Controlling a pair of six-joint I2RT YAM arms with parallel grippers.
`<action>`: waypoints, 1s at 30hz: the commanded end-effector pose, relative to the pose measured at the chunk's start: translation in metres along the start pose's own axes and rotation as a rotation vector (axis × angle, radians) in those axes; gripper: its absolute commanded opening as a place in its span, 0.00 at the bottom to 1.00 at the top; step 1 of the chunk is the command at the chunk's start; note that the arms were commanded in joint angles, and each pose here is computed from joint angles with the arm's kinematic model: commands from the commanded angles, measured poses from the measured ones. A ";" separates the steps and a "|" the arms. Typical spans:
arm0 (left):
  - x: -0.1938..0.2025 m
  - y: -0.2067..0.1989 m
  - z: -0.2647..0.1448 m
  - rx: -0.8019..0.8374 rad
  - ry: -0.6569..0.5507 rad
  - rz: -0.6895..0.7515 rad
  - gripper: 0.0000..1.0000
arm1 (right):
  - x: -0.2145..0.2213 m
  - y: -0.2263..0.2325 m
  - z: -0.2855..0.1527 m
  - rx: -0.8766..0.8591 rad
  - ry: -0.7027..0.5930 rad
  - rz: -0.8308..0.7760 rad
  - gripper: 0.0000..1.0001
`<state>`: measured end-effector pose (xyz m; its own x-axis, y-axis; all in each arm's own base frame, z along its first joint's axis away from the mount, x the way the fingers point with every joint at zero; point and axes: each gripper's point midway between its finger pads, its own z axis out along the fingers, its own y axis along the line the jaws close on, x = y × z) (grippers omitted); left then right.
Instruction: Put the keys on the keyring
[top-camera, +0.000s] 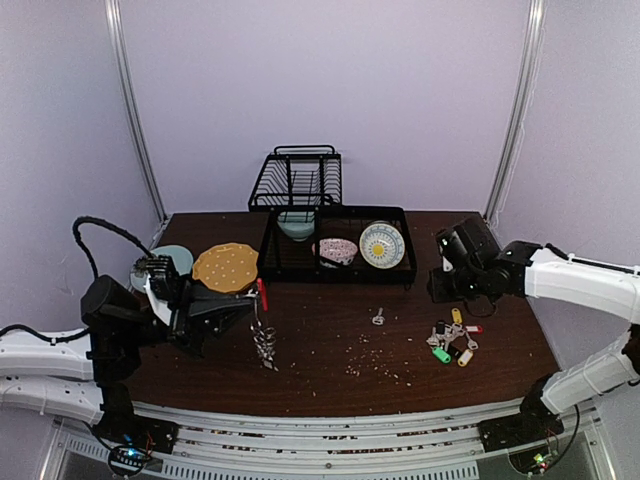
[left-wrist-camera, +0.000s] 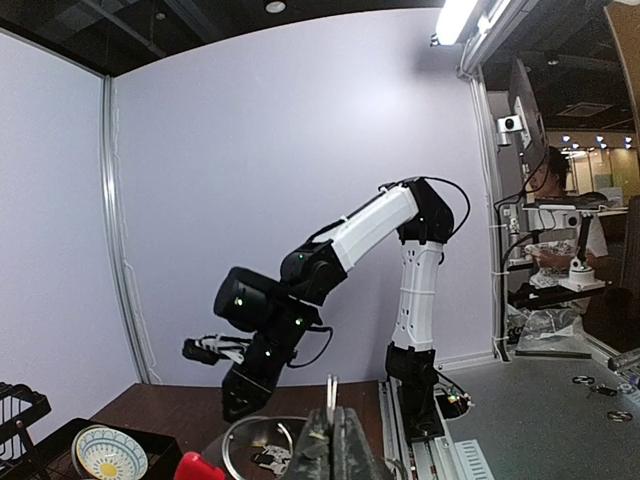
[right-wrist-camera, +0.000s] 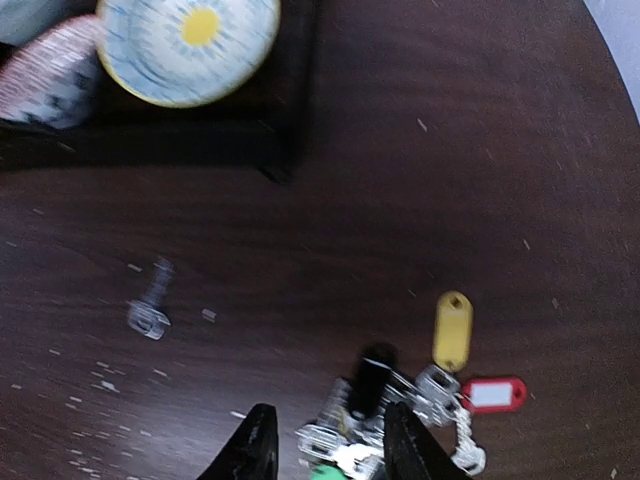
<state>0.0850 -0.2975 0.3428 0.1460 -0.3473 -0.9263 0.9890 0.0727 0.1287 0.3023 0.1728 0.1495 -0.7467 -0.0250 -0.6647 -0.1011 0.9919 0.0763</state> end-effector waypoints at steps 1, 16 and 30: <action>-0.027 0.001 0.003 -0.006 -0.063 0.047 0.00 | 0.065 -0.059 0.010 0.188 0.183 0.108 0.39; -0.023 0.001 0.005 -0.001 -0.039 0.048 0.00 | 0.083 -0.089 0.053 0.294 0.271 0.090 0.30; -0.017 0.003 0.007 -0.002 -0.020 0.050 0.00 | 0.080 -0.105 0.070 0.364 0.293 0.016 0.13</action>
<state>0.0871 -0.3012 0.3365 0.1483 -0.3033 -0.9413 0.9884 0.0758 0.1313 0.2879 0.0790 0.0300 -0.9157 0.0273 -0.4010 0.1098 0.9767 -0.1843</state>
